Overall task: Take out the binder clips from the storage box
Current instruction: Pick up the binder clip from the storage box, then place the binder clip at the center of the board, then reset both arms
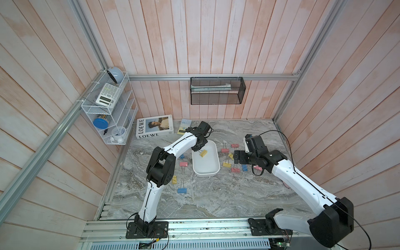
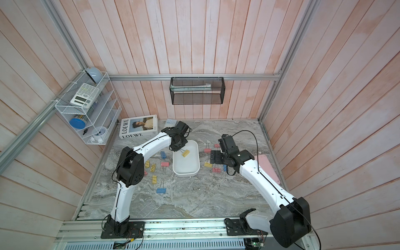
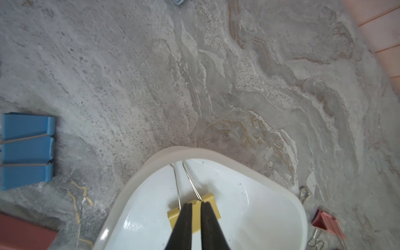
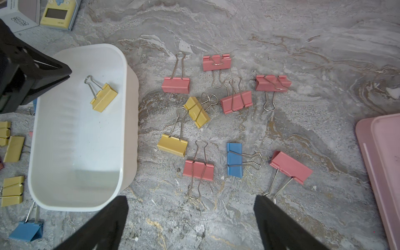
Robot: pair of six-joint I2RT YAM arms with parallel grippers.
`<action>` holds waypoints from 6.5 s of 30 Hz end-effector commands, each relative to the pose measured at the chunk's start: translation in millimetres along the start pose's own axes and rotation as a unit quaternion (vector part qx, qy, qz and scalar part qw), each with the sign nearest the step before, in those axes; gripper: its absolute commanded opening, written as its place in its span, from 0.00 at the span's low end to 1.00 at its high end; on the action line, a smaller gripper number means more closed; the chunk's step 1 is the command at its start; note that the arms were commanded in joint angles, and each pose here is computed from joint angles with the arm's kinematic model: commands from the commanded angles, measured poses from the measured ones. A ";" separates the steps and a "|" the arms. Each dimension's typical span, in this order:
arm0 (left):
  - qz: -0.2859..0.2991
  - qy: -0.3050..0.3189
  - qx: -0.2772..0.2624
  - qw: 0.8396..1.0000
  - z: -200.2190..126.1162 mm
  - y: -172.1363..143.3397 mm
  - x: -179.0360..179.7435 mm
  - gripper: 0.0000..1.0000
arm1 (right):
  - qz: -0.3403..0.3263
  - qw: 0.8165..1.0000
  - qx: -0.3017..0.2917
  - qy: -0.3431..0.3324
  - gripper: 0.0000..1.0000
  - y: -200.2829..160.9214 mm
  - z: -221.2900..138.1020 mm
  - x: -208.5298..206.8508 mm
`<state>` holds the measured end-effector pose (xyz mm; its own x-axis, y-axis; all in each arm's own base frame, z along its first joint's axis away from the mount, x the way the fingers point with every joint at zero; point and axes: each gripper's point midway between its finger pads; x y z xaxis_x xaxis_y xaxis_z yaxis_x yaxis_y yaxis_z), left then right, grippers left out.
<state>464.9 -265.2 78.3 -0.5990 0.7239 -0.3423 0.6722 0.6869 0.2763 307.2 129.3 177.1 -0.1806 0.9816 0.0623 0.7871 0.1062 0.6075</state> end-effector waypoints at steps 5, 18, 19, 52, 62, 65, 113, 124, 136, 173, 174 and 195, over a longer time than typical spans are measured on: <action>-0.003 0.030 -0.003 1.000 27.9 -4.8 3.9 0.15 | 0.003 1.000 -0.010 -0.021 0.98 3.4 -2.9 -10.5; -0.012 0.060 0.007 0.998 44.3 -15.4 24.0 0.15 | 0.008 0.999 -0.001 -0.034 0.98 -0.7 -0.6 -18.8; -0.012 0.062 0.005 0.998 43.1 -15.3 25.0 0.15 | 0.009 0.999 -0.001 -0.034 0.98 -0.7 -0.6 -18.7; -0.015 0.053 -0.001 0.998 15.8 -15.7 35.5 0.19 | 0.020 1.000 0.005 -0.020 0.98 -3.2 8.5 -13.3; 0.011 0.029 -0.020 0.999 1.7 -7.2 17.5 0.19 | 0.020 1.000 0.006 -0.021 0.98 -3.1 9.1 -13.7; 0.012 0.022 -0.023 0.999 -2.2 -5.6 12.4 0.19 | 0.020 1.000 0.005 -0.019 0.98 -2.3 9.0 -12.7; -0.011 0.073 0.029 0.997 49.9 -33.2 50.9 0.20 | 0.017 1.000 0.007 -0.023 0.98 -2.7 9.1 -13.9; -0.003 0.005 -0.006 1.000 -3.1 -6.5 12.2 0.00 | 0.021 1.000 -0.001 -0.023 0.98 0.8 6.0 -14.4; -0.030 -0.039 -0.053 0.997 -101.3 25.4 55.4 0.00 | 0.027 1.000 -0.010 0.005 0.98 13.9 13.5 -1.7; -0.183 0.119 -0.022 0.976 -84.2 -21.7 360.5 0.47 | 0.037 0.982 -0.039 -0.183 0.98 -8.3 3.5 -74.3; -0.175 0.120 -0.027 0.977 -88.3 -17.6 358.1 0.54 | 0.035 0.978 -0.049 -0.198 0.98 -7.0 0.0 -80.2; 0.019 0.079 -0.447 0.891 -152.9 186.0 304.7 1.00 | -0.022 0.939 -0.232 -0.253 0.98 -9.3 45.8 -137.9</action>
<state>312.1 87.4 136.9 -0.7593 0.6188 -0.2016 0.2202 0.5358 0.8152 334.0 -9.3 118.2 0.2185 0.9310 -0.2925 0.5236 0.1411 0.8402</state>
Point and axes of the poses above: each gripper's point midway between its finger pads, its own z axis out along the fingers, its own x axis along the line the jaws close on, y = z × x, and after that the axes turned 8 degrees about -z, right-handed
